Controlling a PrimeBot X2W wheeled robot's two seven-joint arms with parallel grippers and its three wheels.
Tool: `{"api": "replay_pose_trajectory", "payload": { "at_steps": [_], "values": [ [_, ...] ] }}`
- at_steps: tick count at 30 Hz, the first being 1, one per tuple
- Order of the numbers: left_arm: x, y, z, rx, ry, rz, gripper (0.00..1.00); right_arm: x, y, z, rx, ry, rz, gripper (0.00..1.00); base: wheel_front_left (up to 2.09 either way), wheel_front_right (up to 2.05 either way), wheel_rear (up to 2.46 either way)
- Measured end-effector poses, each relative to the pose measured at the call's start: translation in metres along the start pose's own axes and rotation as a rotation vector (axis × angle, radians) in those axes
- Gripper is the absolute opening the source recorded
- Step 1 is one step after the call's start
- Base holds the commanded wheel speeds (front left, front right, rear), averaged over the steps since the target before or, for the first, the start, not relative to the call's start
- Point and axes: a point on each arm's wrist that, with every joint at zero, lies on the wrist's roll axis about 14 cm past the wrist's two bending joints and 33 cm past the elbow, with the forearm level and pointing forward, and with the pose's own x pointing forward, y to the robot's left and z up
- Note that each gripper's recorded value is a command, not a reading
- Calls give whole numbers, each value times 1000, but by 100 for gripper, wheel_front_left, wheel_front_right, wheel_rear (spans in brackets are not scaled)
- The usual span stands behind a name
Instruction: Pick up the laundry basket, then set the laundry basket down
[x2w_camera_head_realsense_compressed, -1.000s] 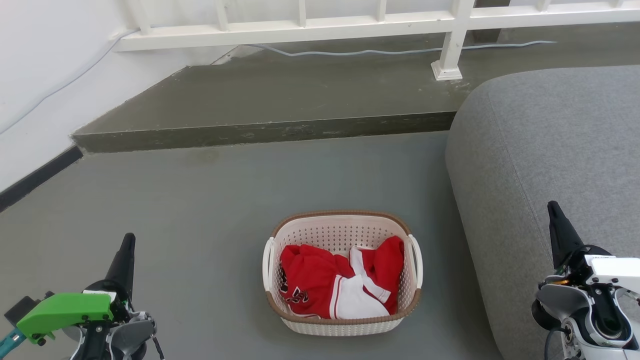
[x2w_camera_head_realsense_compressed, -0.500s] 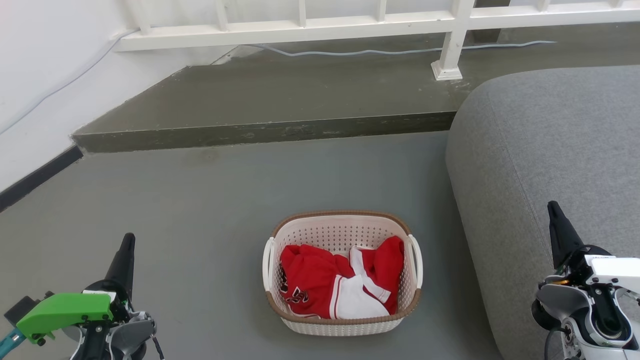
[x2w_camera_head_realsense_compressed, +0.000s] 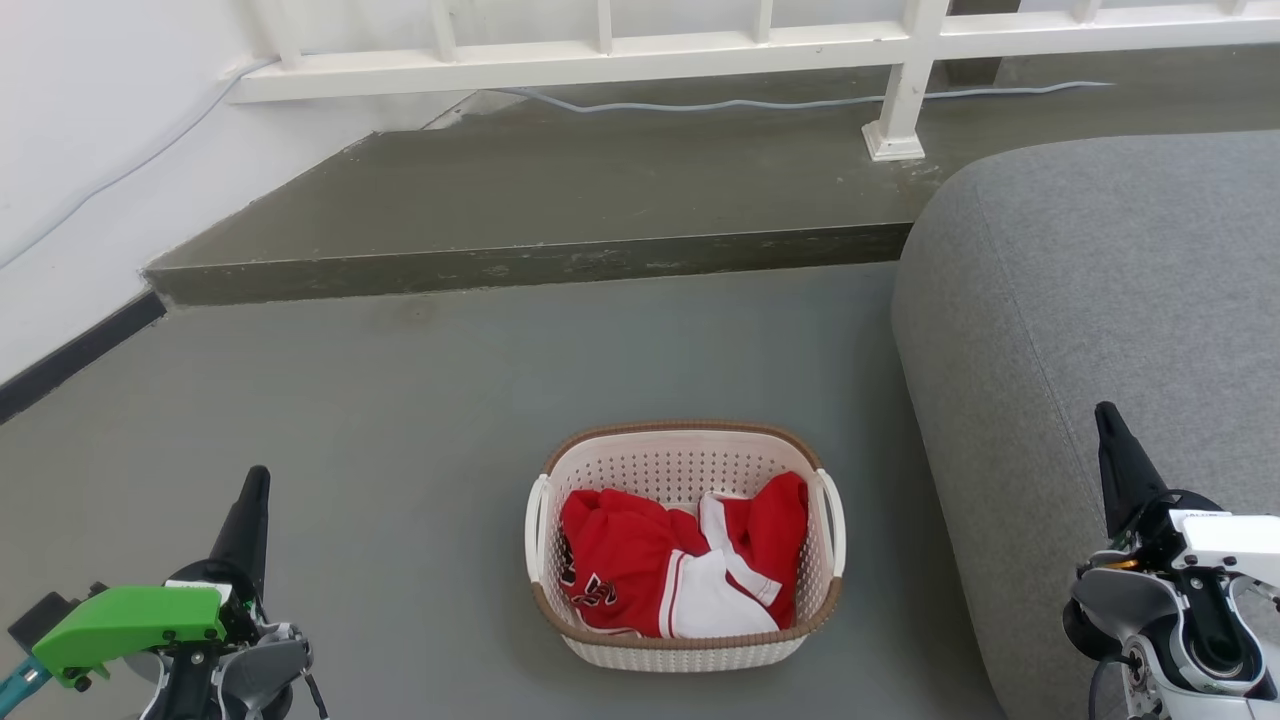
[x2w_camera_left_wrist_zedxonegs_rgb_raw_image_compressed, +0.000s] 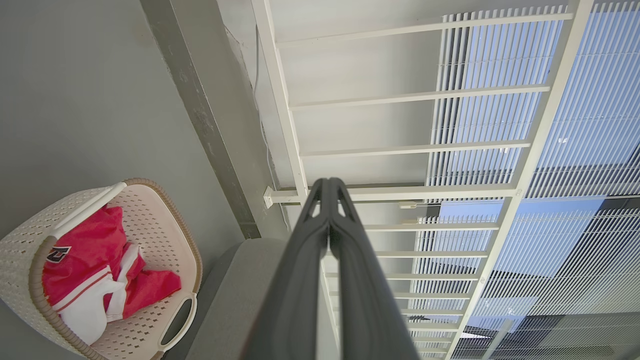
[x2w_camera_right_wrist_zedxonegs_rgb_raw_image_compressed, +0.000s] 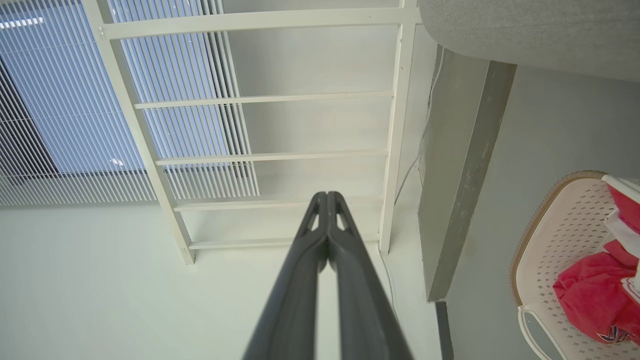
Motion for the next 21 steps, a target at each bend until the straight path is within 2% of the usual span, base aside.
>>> {"api": "replay_pose_trajectory", "payload": {
  "at_steps": [21],
  "values": [
    [0,0,0,0,0,0,0,0,0,0,2,0,0,0,0,0,0]
  ]
}}
